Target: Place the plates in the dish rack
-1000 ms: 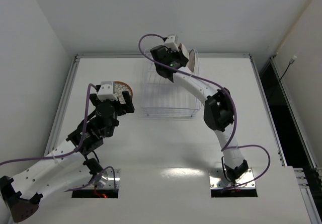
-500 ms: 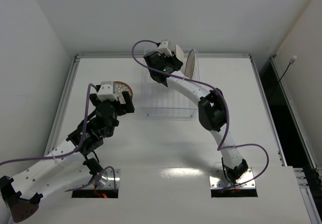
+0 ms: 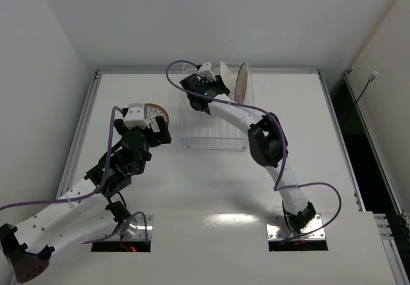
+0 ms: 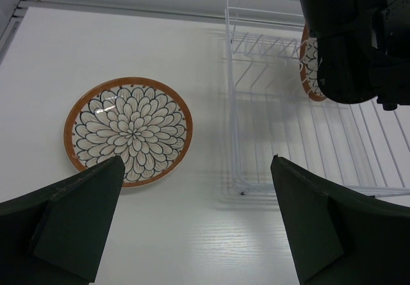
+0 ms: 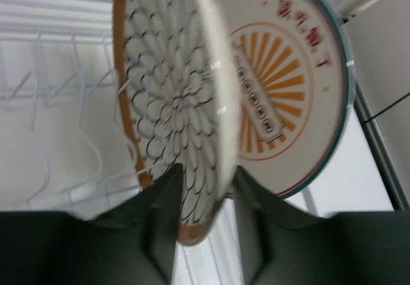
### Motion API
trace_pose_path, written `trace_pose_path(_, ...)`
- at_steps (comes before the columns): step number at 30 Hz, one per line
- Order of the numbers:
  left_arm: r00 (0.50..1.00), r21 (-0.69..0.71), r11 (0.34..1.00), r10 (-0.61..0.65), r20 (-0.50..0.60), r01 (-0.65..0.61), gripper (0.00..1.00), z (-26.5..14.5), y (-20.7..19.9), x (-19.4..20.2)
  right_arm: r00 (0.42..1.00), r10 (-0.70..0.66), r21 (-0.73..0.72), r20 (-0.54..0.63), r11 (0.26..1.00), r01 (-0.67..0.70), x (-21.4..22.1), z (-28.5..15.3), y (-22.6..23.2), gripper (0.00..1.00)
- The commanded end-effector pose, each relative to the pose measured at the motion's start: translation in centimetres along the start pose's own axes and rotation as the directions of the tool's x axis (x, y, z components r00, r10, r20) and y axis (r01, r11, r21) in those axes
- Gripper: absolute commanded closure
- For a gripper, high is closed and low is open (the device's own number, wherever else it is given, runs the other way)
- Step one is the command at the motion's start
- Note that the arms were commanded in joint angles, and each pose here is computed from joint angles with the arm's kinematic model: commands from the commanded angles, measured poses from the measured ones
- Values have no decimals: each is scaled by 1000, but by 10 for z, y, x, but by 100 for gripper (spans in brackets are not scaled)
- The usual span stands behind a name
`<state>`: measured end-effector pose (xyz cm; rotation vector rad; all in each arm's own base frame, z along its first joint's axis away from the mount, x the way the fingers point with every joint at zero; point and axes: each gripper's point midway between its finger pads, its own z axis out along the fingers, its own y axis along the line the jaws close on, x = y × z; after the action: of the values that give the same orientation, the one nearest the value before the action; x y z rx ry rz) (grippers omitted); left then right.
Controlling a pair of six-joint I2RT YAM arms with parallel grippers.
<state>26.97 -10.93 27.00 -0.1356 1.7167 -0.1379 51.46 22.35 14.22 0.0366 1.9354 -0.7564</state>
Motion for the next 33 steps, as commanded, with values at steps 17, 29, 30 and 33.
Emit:
trace_pose_path(17, 1000, -36, 999, -11, 18, 11, 1, 2, 4, -8, 938, 340, -219, 59, 922, -320, -81, -90, -111, 15)
trace_pose_path(29, 989, -143, 986, 62, -131, -81, 1, 33, 16, 21, 904, 423, -414, -57, 814, -407, 98, -150, -212, 12)
trace_pose_path(30, 986, -158, 984, 54, -160, -80, 1, 40, 22, 27, 911, 407, -410, -62, 822, -395, 107, -151, -218, 10)
trace_pose_path(33, 947, -136, 990, -9, -322, -36, 1, 68, 35, 63, 936, 343, -329, -78, 877, -349, 139, -149, -246, 10)
